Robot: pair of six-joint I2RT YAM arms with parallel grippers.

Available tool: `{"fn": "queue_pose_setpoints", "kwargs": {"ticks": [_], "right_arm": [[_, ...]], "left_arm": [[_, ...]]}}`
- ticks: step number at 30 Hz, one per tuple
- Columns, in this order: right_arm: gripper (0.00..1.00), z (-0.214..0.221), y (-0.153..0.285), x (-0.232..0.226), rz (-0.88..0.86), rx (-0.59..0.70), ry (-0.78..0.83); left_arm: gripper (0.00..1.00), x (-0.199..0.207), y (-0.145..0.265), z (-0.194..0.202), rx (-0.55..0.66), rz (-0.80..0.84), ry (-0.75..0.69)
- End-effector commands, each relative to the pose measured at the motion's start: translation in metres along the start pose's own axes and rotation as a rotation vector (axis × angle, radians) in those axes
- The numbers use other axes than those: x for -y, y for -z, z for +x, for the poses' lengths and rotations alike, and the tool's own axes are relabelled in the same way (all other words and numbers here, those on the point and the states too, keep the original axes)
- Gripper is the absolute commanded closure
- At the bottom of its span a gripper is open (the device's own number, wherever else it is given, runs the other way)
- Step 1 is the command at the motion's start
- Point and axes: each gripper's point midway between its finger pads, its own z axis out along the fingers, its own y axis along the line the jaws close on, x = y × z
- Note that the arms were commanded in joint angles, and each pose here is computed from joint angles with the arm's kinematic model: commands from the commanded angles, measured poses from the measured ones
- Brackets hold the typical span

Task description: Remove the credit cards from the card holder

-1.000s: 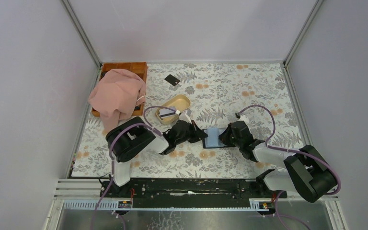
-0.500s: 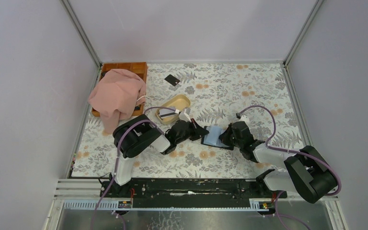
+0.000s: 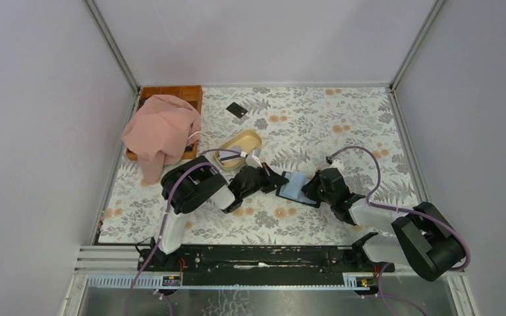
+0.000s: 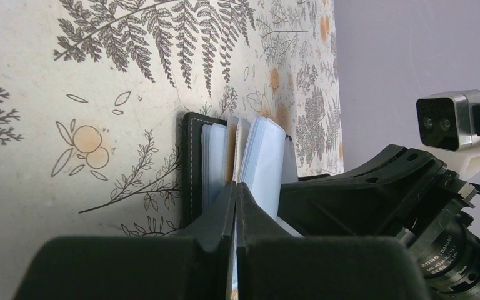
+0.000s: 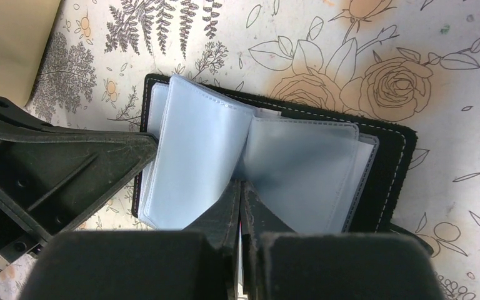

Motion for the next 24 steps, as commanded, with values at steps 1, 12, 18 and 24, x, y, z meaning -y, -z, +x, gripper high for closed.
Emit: {"fn": "queue_pose_setpoints", "kwargs": {"ticks": [1,12,18,24], "right_arm": [[1.00,0.064,0.015,0.029,0.063,-0.247,0.023],[1.00,0.063,0.016,0.028,0.053,-0.239,0.019],[1.00,0.063,0.017,0.026,0.045,-0.239,0.018],[1.00,0.059,0.018,0.020,0.019,-0.225,0.016]], "left_arm": [[1.00,0.085,0.017,0.059,-0.263,0.327,0.011],[1.00,0.098,0.017,0.067,-0.294,0.379,0.037],[1.00,0.101,0.016,0.070,-0.306,0.395,0.053],[1.00,0.109,0.014,0.069,-0.309,0.413,0.051]]}}
